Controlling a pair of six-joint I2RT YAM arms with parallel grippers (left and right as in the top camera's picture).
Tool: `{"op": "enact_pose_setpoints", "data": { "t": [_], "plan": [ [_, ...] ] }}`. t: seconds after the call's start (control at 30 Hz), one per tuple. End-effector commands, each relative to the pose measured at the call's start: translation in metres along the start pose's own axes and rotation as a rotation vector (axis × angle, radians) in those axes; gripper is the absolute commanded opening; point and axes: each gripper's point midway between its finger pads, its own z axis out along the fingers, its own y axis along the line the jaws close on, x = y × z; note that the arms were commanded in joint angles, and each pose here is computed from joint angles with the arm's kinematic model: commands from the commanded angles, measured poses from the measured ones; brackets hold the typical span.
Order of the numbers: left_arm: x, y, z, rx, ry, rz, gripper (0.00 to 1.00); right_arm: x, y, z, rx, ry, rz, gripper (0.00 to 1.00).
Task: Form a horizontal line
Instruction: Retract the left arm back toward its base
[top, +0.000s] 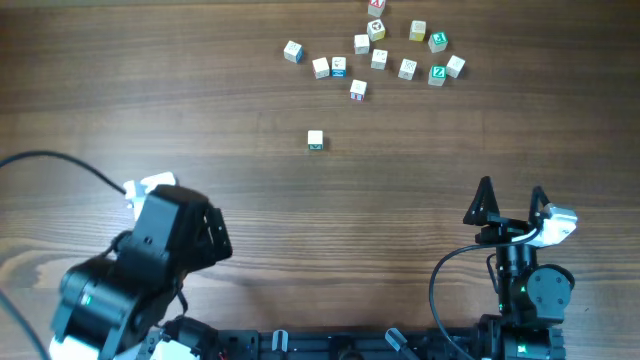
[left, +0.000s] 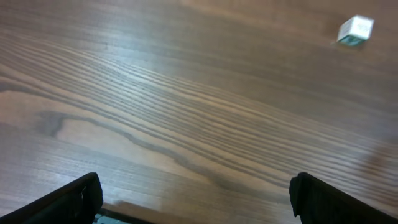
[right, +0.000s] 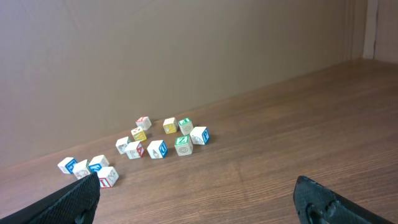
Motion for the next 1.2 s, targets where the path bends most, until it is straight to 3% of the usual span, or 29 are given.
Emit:
{"op": "enact_pose_setpoints", "data": {
  "t": [0.0, 1.17],
  "plan": [
    [-0.0015, 0.0057, -0.0024, -0.01, -0.026, -0.035, 1.0, -0.0022, -0.0004, -0.0003, 0.004, -0.011, 0.007, 0.98],
    [-0.0017, 0.0055, -0.0021, -0.01, -0.025, -0.034, 1.0, -0.0022, -0.0004, -0.0003, 0.004, -0.011, 0.007, 1.0]
  ]
}}
